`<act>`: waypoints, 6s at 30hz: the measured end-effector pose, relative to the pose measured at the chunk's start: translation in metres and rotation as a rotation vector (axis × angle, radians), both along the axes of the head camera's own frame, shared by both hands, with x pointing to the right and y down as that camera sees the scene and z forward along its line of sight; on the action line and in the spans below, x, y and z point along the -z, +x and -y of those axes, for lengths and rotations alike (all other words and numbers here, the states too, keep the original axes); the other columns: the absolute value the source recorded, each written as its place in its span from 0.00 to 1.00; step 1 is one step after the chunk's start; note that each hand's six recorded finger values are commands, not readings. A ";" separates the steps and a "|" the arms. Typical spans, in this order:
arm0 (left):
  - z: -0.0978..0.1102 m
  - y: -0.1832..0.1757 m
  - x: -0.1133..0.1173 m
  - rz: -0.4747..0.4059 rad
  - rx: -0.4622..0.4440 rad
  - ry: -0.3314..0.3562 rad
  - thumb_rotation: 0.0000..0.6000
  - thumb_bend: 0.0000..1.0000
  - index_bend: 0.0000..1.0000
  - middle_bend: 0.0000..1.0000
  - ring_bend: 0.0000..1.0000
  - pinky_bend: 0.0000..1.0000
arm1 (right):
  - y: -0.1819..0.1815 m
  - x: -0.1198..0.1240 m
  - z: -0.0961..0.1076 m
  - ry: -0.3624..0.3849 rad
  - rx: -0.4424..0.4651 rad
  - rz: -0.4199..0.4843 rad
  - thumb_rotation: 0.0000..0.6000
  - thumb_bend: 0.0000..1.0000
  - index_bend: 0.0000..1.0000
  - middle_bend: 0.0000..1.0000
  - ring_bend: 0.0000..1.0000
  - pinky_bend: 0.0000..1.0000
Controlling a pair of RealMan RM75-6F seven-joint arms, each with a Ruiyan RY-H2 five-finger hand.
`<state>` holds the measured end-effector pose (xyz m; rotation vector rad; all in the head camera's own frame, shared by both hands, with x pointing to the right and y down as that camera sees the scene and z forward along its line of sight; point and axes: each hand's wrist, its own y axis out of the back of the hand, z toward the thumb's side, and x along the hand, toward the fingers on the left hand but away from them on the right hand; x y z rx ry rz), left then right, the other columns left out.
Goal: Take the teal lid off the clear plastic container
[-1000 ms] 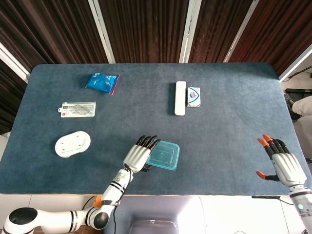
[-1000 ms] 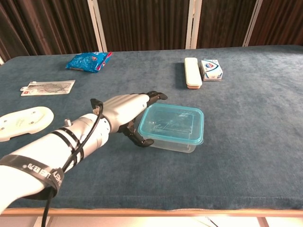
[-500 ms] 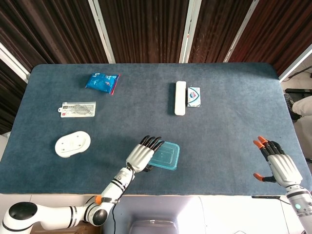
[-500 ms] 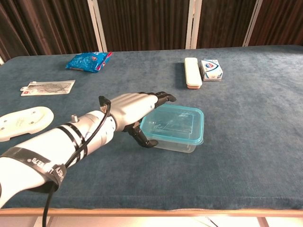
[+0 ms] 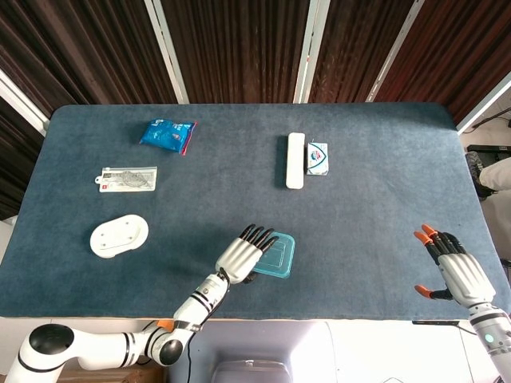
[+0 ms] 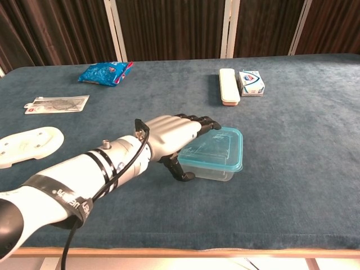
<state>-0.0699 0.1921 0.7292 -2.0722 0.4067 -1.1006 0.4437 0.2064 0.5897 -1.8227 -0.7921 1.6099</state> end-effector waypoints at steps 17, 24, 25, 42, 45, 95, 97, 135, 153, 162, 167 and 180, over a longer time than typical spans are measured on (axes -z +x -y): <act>0.009 -0.009 -0.003 0.027 -0.001 0.011 1.00 0.28 0.00 0.33 0.28 0.26 | -0.031 -0.006 0.007 0.041 0.124 0.028 1.00 0.33 0.00 0.00 0.00 0.00; 0.009 -0.024 0.005 0.042 0.001 0.024 1.00 0.28 0.00 0.35 0.30 0.29 | -0.068 -0.013 0.020 0.067 0.230 0.064 1.00 0.33 0.00 0.00 0.00 0.00; 0.008 -0.027 0.006 0.045 0.001 0.027 1.00 0.28 0.00 0.35 0.30 0.30 | -0.075 -0.014 0.022 0.072 0.246 0.076 1.00 0.33 0.00 0.00 0.00 0.00; 0.000 -0.059 0.010 0.039 0.129 0.011 1.00 0.28 0.00 0.36 0.31 0.32 | -0.207 -0.077 0.035 0.203 0.520 0.342 1.00 0.35 0.51 0.00 0.00 0.00; -0.003 -0.058 0.008 0.038 0.128 0.000 1.00 0.28 0.00 0.36 0.31 0.32 | -0.224 -0.089 0.034 0.210 0.542 0.378 1.00 0.39 0.54 0.00 0.00 0.00; -0.014 -0.056 0.002 0.043 0.115 -0.006 1.00 0.28 0.00 0.35 0.31 0.32 | -0.312 -0.129 0.017 0.244 0.558 0.505 1.00 0.43 0.60 0.04 0.00 0.00; -0.014 -0.057 0.002 0.044 0.115 -0.006 1.00 0.28 0.00 0.35 0.31 0.32 | -0.312 -0.128 0.016 0.244 0.557 0.506 1.00 0.43 0.60 0.04 0.00 0.00; -0.016 -0.057 0.002 0.040 0.105 0.021 1.00 0.28 0.00 0.34 0.29 0.28 | -0.310 -0.124 0.021 0.257 0.522 0.516 1.00 0.45 0.60 0.05 0.00 0.00; -0.022 -0.056 0.003 0.031 0.084 0.017 1.00 0.28 0.00 0.33 0.28 0.28 | -0.312 -0.126 0.027 0.286 0.504 0.517 1.00 0.47 0.63 0.07 0.00 0.00; -0.023 -0.056 0.002 0.036 0.078 0.013 1.00 0.28 0.00 0.33 0.28 0.28 | -0.309 -0.120 0.033 0.301 0.490 0.531 1.00 0.47 0.63 0.07 0.00 0.00; -0.024 -0.057 0.001 0.039 0.078 0.012 1.00 0.28 0.00 0.33 0.28 0.28 | -0.308 -0.120 0.035 0.299 0.489 0.525 1.00 0.47 0.63 0.07 0.00 0.00; -0.022 -0.058 0.003 0.034 0.083 0.020 1.00 0.28 0.00 0.33 0.28 0.27 | -0.317 -0.124 0.030 0.301 0.492 0.527 1.00 0.54 0.75 0.13 0.00 0.00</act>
